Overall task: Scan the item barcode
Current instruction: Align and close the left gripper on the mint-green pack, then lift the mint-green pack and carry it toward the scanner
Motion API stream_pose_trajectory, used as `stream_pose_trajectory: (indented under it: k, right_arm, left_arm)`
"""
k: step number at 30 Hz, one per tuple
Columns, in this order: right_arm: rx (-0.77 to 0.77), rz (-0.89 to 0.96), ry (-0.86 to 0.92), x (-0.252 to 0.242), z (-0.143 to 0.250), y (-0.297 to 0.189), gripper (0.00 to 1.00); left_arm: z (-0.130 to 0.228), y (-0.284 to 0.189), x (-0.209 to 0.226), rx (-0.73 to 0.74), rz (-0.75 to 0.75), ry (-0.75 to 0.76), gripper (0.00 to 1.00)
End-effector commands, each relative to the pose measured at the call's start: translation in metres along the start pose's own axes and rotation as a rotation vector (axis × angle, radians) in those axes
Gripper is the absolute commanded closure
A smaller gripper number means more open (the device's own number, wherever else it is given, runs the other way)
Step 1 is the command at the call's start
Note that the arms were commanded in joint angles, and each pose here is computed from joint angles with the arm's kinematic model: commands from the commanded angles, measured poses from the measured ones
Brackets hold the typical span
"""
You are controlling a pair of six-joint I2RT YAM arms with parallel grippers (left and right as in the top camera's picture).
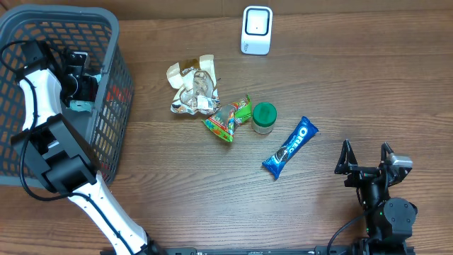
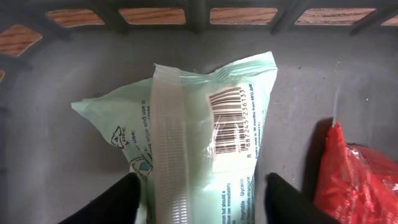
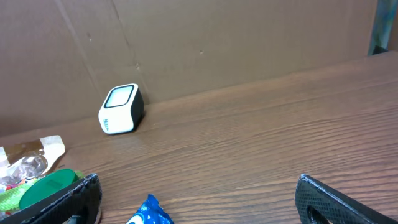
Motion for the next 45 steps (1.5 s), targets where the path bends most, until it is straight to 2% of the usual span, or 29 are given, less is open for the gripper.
stream_pose_trajectory:
  k: [1, 3, 6, 10, 15, 20, 26, 31, 38, 45]
  right_arm:
    - [0.004, -0.005, 0.004, 0.000, 0.003, 0.001, 0.00]
    - [0.004, -0.005, 0.004, 0.000, 0.003, 0.001, 0.00]
    - [0.004, -0.005, 0.004, 0.000, 0.003, 0.001, 0.00]
    - [0.004, -0.005, 0.004, 0.000, 0.003, 0.001, 0.00]
    - [0.004, -0.005, 0.004, 0.000, 0.003, 0.001, 0.00]
    - [0.004, -0.005, 0.004, 0.000, 0.003, 0.001, 0.00]
    - [0.003, -0.005, 0.004, 0.000, 0.003, 0.001, 0.00]
    - [0.003, -0.005, 0.004, 0.000, 0.003, 0.001, 0.00]
    - [0.003, -0.005, 0.004, 0.000, 0.003, 0.001, 0.00]
    - [0.003, -0.005, 0.004, 0.000, 0.003, 0.001, 0.00]
  left_arm:
    - [0.034, 0.067, -0.023, 0.112, 0.106, -0.026, 0.50]
    - [0.034, 0.067, -0.023, 0.112, 0.106, -0.026, 0.50]
    - [0.034, 0.067, -0.023, 0.112, 0.107, -0.027, 0.59]
    - [0.034, 0.067, -0.023, 0.113, 0.107, -0.027, 0.63]
    - [0.037, 0.069, -0.025, 0.120, 0.111, -0.036, 0.85]
    - [0.041, 0.070, -0.027, 0.131, 0.117, -0.047, 0.91]
    - [0.033, 0.055, -0.025, 0.116, 0.102, -0.092, 0.94]
    - [0.013, 0.011, -0.009, 0.066, 0.004, -0.130, 0.95]
    - [-0.025, -0.088, 0.010, -0.097, -0.158, -0.207, 0.96]
    - [-0.046, -0.185, 0.010, -0.261, -0.270, -0.202, 0.96]
Point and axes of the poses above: each gripper's point midway between its finger pads, its own y axis out along the fingers, its own x axis along the line the jaws close on, z = x × y, the point moved 1 cm from there along -y, back along the fingers, and after that the axes turned 4 degrees about y, right-handed, at the moved point
